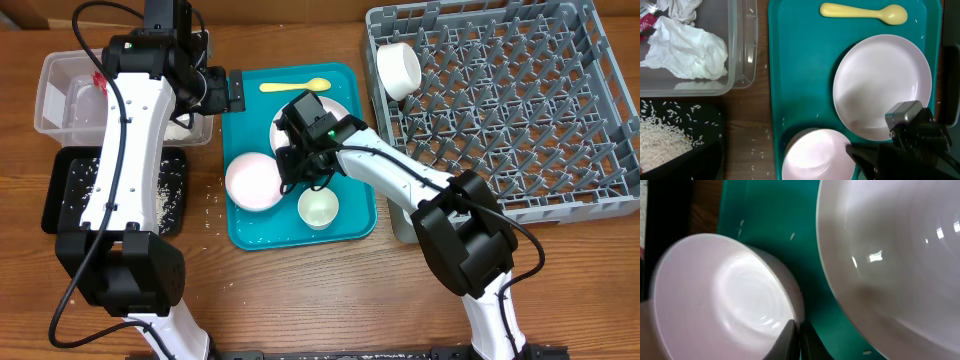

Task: Sort waste into correct bins and load items into the dishwasher
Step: 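Lift the white bowl and carry it toward the dish rack, then set the bowl in the rack and return right gripper to tray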

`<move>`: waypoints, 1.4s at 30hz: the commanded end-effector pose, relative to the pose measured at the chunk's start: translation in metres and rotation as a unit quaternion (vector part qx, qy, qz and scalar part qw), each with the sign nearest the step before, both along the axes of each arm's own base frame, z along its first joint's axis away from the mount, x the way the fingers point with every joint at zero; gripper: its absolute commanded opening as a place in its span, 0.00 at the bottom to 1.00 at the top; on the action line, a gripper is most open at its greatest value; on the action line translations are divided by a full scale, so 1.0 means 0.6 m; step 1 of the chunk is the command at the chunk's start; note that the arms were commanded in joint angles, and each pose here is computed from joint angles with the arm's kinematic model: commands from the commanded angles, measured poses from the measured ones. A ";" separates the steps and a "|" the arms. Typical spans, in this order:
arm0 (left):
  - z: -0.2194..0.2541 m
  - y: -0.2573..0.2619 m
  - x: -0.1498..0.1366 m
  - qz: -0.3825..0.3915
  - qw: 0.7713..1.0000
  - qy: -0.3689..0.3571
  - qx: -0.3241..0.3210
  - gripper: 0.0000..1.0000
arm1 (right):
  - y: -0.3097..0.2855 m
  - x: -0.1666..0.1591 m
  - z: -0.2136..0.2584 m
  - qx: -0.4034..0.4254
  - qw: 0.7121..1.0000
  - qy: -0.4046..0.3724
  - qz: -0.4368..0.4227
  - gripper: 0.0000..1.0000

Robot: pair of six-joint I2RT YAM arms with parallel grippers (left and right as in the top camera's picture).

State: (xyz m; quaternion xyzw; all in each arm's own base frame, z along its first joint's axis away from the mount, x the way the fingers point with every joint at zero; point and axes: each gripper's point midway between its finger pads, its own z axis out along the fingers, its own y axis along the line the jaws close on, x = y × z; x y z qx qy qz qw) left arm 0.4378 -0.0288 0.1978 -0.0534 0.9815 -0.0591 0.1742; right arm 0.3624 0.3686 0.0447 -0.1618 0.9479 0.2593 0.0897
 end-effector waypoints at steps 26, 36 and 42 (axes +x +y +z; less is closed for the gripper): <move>0.012 -0.004 0.005 -0.001 1.000 -0.011 -0.006 1.00 | -0.548 0.152 0.404 -0.530 0.668 -0.365 -0.373 0.04; 0.012 -0.004 0.005 -0.001 1.000 -0.011 -0.006 1.00 | -0.539 0.099 0.302 -0.642 0.621 -0.352 -0.280 0.04; 0.012 -0.004 0.005 0.000 1.000 -0.011 -0.006 1.00 | -0.522 0.088 0.248 -0.634 0.627 -0.362 -0.272 0.04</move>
